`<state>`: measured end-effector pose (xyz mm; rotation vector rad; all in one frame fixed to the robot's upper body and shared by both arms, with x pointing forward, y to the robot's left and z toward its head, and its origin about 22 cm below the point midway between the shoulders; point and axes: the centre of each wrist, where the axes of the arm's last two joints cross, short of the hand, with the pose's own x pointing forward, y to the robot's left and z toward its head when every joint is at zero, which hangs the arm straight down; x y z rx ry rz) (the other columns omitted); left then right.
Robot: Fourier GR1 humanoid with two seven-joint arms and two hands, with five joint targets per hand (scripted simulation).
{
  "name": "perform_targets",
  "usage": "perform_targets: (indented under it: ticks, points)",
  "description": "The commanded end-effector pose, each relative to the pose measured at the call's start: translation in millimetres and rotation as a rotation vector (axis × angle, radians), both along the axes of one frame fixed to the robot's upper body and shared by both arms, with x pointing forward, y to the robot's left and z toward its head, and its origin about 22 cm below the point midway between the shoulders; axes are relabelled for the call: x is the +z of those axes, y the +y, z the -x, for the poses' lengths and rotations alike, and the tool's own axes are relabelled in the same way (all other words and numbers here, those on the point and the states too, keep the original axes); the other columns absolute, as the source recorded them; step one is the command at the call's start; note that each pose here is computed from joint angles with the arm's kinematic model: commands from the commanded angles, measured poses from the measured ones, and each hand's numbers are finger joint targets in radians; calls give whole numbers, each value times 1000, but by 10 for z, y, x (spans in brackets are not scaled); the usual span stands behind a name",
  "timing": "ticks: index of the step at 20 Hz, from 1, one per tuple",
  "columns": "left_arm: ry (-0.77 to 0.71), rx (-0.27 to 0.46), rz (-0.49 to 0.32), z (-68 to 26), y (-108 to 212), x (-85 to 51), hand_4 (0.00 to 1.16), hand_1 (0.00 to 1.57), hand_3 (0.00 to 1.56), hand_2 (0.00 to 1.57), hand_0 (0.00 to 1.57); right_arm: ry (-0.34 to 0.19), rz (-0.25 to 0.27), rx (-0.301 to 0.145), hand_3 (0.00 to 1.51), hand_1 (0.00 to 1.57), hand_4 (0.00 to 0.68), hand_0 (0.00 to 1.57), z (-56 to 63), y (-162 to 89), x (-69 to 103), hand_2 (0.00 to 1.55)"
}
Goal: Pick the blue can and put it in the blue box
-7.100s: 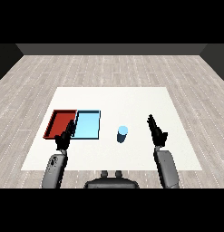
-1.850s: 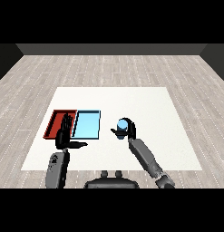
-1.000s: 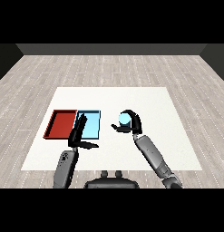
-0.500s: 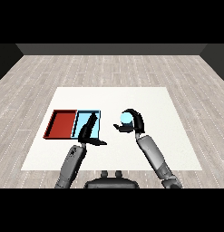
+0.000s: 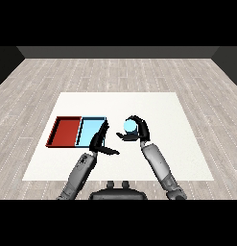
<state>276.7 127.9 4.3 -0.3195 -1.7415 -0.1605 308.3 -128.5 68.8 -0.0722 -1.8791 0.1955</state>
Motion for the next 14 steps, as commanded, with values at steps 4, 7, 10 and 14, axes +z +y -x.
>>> perform_targets:
  ticks: [4,7,10,14]
  points:
    - [40,7,15,16,162,-106,0,0,0,0,0,-33,-13,35,1401,1493,610,1493,-83,-62,165,1469]
    - [38,-10,20,-148,-258,-155,0,0,0,0,0,-33,-6,42,1398,1480,606,1480,-104,275,178,1466]
    - [62,3,22,-4,-312,-190,0,0,0,0,0,-29,-9,55,1399,1481,605,1481,43,116,-109,1465]
    - [77,-12,20,-55,-209,-202,0,0,0,0,0,-31,-46,69,1393,1486,609,1486,28,86,91,1462]
